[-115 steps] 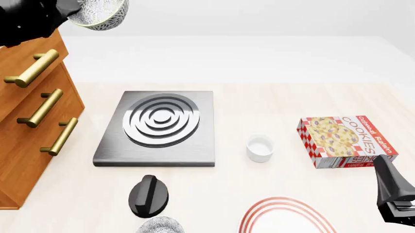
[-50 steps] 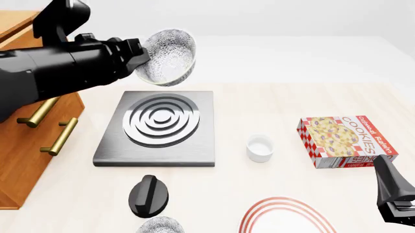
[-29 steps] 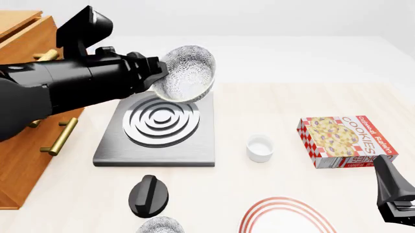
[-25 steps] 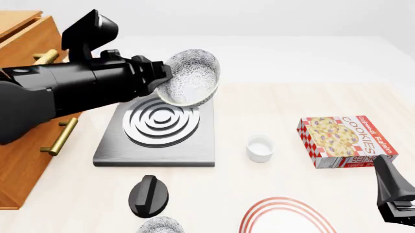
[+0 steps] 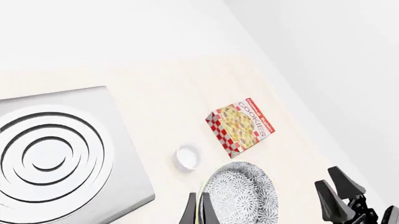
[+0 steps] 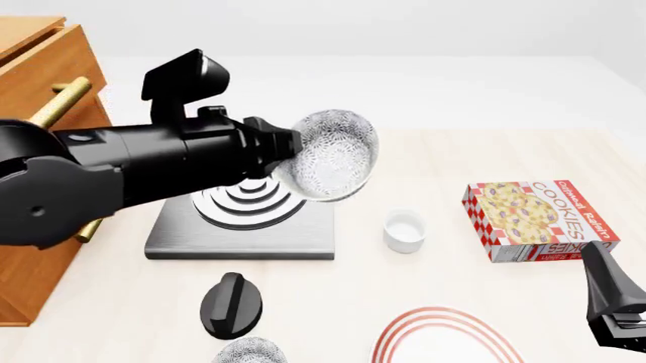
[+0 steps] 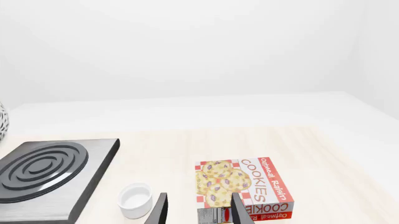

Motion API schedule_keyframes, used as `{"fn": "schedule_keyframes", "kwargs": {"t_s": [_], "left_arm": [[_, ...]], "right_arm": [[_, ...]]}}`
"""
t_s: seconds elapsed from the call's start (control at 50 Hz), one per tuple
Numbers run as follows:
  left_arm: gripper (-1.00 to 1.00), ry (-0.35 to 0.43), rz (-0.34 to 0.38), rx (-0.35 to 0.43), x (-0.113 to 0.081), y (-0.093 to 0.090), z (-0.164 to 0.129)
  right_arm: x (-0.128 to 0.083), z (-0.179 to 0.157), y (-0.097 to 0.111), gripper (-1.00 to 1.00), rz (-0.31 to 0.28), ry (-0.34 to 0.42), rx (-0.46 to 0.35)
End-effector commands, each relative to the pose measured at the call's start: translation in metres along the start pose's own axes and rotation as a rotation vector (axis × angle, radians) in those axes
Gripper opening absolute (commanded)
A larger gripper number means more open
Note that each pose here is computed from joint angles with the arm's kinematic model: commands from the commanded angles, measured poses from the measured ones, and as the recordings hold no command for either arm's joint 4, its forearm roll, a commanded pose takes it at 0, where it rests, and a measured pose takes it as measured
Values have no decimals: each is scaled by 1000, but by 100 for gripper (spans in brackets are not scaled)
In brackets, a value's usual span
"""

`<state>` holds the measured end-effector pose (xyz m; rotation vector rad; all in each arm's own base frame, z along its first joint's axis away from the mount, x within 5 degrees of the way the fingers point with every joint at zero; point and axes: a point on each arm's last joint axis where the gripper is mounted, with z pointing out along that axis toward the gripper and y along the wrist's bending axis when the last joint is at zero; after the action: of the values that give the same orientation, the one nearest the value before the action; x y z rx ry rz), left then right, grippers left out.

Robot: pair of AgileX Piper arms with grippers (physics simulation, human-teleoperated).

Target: Pick the akita bowl on the wooden cabinet and place it on the plate.

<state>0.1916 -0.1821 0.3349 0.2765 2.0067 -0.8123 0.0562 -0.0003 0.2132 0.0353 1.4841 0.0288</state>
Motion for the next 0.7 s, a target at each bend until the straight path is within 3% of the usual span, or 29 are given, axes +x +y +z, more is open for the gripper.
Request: {"fn": "schedule_keyframes", "kwargs": {"t_s": [0.02,0.7], "left_arm": [[-100,28,0,47,8,-13,7],[-100,159,21,135,48,-43,26]], "right_arm": [[0,0,0,100,0,0,0],[0,0,0,100,0,0,0]]}}
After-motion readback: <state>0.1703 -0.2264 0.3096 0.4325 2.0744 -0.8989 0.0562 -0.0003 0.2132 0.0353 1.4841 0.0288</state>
